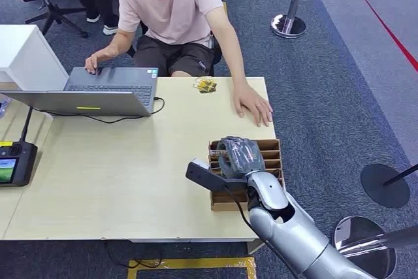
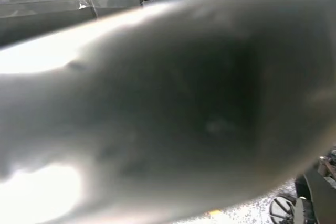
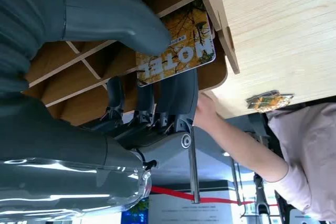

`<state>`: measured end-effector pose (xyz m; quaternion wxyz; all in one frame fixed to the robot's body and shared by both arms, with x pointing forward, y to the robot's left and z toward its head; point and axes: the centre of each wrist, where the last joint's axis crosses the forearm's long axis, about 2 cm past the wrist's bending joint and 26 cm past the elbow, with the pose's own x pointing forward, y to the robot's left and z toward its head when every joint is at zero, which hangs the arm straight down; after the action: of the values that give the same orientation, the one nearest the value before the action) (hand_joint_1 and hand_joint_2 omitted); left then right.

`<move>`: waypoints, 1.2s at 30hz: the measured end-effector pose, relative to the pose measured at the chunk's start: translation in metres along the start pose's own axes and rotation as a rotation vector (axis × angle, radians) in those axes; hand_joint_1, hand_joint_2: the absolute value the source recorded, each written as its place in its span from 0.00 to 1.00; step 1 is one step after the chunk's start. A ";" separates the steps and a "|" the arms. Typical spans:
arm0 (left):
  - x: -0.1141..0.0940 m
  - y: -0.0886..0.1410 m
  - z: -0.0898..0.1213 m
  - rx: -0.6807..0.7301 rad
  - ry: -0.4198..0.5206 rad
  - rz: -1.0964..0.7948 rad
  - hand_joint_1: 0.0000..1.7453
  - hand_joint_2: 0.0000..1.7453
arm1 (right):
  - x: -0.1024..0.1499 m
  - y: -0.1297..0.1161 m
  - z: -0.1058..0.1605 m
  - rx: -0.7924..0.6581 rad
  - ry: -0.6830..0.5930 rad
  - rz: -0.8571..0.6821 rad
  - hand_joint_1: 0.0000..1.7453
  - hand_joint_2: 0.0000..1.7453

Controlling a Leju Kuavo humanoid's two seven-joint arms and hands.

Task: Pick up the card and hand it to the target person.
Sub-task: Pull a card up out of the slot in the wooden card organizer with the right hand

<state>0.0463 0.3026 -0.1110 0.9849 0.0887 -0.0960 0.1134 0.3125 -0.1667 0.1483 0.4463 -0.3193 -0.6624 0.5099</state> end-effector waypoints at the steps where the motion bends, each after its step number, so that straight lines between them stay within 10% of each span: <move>1: 0.000 0.000 0.000 -0.001 0.000 0.002 0.00 0.00 | 0.000 0.000 0.000 0.001 0.000 0.000 0.66 1.00; 6: 0.000 0.003 -0.001 -0.014 -0.015 0.013 0.00 0.00 | -0.001 0.002 0.001 0.009 0.002 -0.001 0.89 1.00; 36: 0.000 0.005 -0.001 0.000 -0.020 0.037 0.00 0.00 | -0.004 -0.014 0.001 -0.061 -0.016 -0.015 0.91 1.00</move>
<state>0.0454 0.3075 -0.1110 0.9816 0.0878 -0.1077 0.1308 0.3132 -0.1743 0.1605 0.4349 -0.3235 -0.6837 0.4886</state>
